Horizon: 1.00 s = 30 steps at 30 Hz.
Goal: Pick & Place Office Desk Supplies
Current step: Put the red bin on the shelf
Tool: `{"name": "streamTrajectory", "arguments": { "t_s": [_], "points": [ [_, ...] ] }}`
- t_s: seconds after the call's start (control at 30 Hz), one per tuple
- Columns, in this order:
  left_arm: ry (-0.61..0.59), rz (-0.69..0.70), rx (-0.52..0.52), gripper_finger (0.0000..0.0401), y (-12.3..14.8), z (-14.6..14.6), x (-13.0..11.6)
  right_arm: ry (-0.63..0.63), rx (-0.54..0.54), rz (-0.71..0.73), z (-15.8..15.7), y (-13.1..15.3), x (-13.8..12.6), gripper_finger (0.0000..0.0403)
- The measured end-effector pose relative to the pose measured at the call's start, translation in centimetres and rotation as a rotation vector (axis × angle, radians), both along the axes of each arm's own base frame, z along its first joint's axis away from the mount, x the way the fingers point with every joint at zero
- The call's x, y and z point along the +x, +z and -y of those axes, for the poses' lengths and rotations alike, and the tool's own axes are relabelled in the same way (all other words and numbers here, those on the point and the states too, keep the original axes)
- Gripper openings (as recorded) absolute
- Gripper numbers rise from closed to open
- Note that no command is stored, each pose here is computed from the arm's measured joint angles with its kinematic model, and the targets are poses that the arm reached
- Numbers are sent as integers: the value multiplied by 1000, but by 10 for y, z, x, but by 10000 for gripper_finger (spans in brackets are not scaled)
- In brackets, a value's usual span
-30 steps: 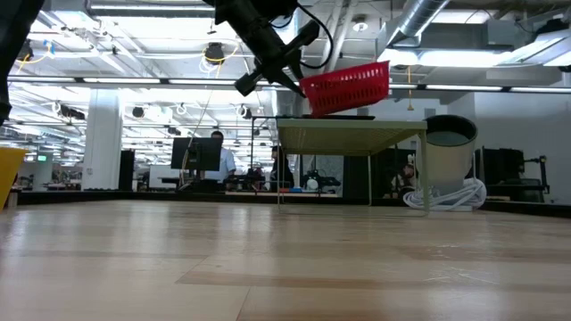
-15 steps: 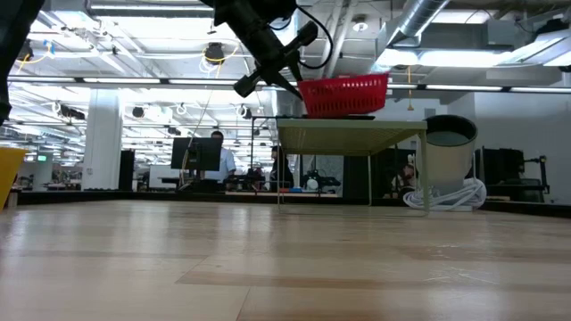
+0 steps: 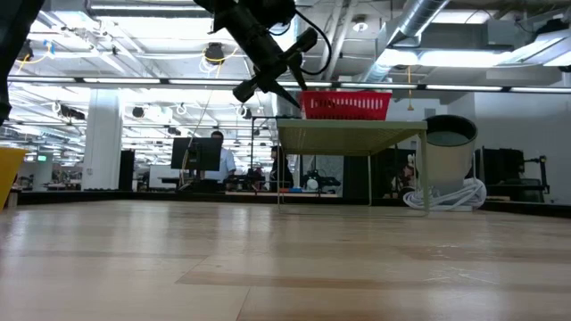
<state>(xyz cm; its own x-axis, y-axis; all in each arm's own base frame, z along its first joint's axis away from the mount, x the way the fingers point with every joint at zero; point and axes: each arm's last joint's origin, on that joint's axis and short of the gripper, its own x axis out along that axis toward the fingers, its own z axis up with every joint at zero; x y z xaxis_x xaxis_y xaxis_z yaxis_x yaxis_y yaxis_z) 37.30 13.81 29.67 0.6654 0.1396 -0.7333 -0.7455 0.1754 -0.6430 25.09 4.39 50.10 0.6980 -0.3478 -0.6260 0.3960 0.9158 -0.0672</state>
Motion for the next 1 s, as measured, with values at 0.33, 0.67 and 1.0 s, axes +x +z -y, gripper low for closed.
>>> {"name": "streamTrajectory", "arguments": {
  "t_s": [0.33, 0.67, 1.0],
  "points": [
    [-11, 59, 55, 120, 15, -13, -9, -10, 11, 5, 0, 0, 0, 210],
    [-46, 55, 111, 116, 37, -11, -31, -22, 24, 13, 0, 0, 0, 210],
    [-458, 144, 285, 9, 66, 61, -29, -35, 38, 21, 0, 0, 0, 210]
  ]
}}
